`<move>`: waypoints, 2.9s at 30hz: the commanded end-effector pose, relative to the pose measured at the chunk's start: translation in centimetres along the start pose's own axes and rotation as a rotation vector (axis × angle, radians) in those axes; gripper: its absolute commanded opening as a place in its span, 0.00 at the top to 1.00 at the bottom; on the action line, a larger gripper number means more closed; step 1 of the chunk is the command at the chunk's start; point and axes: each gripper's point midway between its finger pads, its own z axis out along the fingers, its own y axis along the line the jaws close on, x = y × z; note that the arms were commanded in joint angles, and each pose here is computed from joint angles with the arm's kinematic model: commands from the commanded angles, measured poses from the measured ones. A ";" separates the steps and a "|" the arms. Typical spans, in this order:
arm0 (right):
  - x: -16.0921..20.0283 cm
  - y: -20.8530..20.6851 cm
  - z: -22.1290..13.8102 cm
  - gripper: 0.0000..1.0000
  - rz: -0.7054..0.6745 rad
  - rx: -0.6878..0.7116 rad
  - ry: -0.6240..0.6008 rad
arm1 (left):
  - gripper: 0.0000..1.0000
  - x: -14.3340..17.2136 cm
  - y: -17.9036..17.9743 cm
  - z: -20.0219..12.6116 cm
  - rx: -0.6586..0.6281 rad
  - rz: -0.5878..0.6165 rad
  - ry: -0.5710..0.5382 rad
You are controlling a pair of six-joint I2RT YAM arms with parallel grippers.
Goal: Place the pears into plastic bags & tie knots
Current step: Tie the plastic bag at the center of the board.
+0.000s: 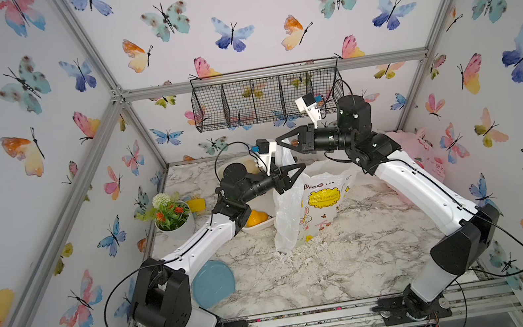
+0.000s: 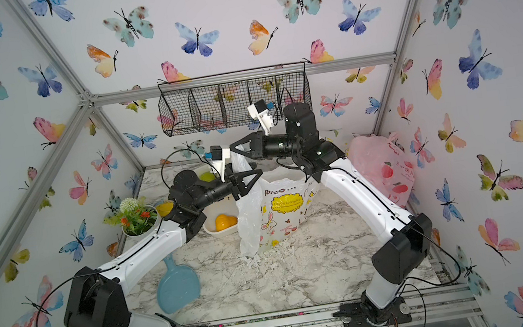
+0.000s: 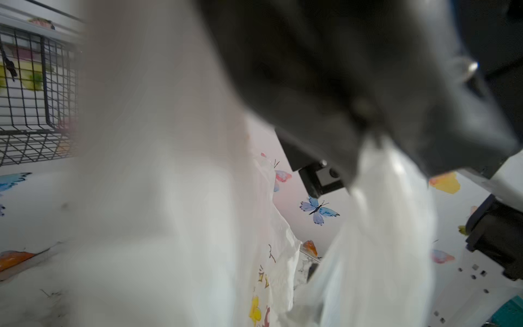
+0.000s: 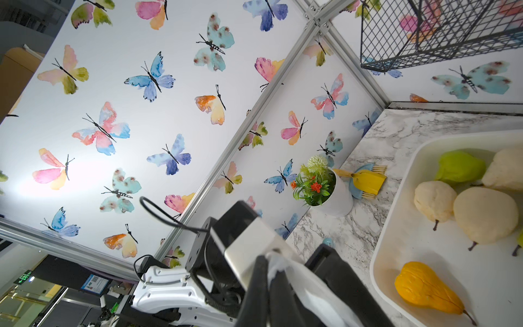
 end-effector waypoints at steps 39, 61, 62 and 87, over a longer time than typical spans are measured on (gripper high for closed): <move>0.2 -10.0 -12.4 0.71 -0.243 0.438 0.016 | 0.98 -2.2 0.6 -6.4 0.032 0.093 -0.001; 1.5 -1.9 -15.2 0.98 0.002 0.153 -0.473 | 0.96 -3.7 2.1 -6.8 -0.094 0.002 0.087; 1.6 -2.3 -14.8 0.98 0.007 0.156 -0.478 | 0.96 -3.5 2.9 -6.9 -0.110 -0.001 0.096; 6.7 -12.2 -10.6 0.02 -0.357 0.468 -0.079 | 0.95 -1.5 9.4 -11.8 -0.276 -0.066 0.138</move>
